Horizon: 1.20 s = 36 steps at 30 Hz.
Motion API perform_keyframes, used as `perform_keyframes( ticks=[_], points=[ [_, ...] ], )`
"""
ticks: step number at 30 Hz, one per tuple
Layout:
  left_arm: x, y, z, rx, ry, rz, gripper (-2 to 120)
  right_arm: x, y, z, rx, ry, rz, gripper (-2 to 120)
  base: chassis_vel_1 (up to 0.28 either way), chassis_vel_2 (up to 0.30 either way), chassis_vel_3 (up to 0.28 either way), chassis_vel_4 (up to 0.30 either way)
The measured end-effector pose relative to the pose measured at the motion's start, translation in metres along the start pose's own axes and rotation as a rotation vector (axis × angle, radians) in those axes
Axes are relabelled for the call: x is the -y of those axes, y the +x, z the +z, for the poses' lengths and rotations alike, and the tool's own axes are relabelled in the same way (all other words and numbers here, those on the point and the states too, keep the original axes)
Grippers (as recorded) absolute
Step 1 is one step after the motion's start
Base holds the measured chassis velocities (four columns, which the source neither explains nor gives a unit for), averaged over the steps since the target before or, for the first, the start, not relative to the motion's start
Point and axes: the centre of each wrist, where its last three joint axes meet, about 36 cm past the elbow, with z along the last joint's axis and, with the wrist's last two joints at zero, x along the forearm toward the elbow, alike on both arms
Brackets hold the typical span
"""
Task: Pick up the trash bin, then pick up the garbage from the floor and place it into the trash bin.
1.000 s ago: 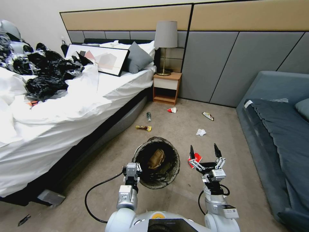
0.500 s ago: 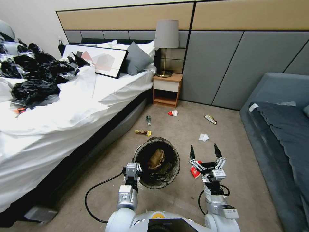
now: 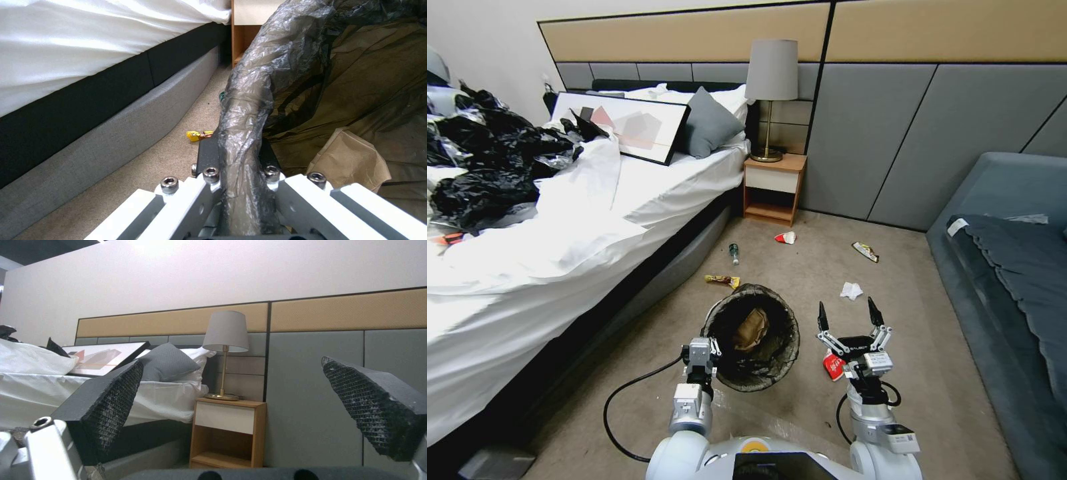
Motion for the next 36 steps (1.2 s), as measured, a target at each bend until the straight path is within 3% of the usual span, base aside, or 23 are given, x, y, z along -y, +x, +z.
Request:
perform_keyframes(
  ticks=[9, 13, 15, 18, 19, 36],
  points=[
    [0.0, 0.0, 0.0, 0.0, -0.001, 0.001, 0, 0.001, -0.008, 0.004, -0.072, 0.035, 0.099, 100, 0.0, 0.0, 0.0, 0.0],
    [0.0, 0.0, 0.001, -0.001, -0.004, 0.001, 0, 0.001, -0.016, 0.008, -0.182, 0.034, 0.182, 100, 0.0, 0.0, 0.0, 0.0],
    [0.0, 0.0, 0.001, 0.0, -0.009, 0.001, 0, 0.001, -0.024, 0.012, -0.295, -0.004, 0.25, 100, 0.0, 0.0, 0.0, 0.0],
    [0.0, 0.0, 0.001, 0.0, -0.01, 0.001, 0, 0.002, -0.028, 0.015, -0.348, -0.026, 0.268, 100, 0.0, 0.0, 0.0, 0.0],
    [0.0, 0.0, 0.001, 0.0, -0.012, 0.0, 0, 0.002, -0.032, 0.021, -0.422, -0.038, 0.284, 100, 0.0, 0.0, 0.0, 0.0],
    [0.0, 0.002, 0.002, 0.001, -0.016, -0.003, 0, 0.013, -0.026, 0.104, -0.809, -0.002, 0.262, 100, 0.0, 0.0, 0.0, 0.0]
  ],
)
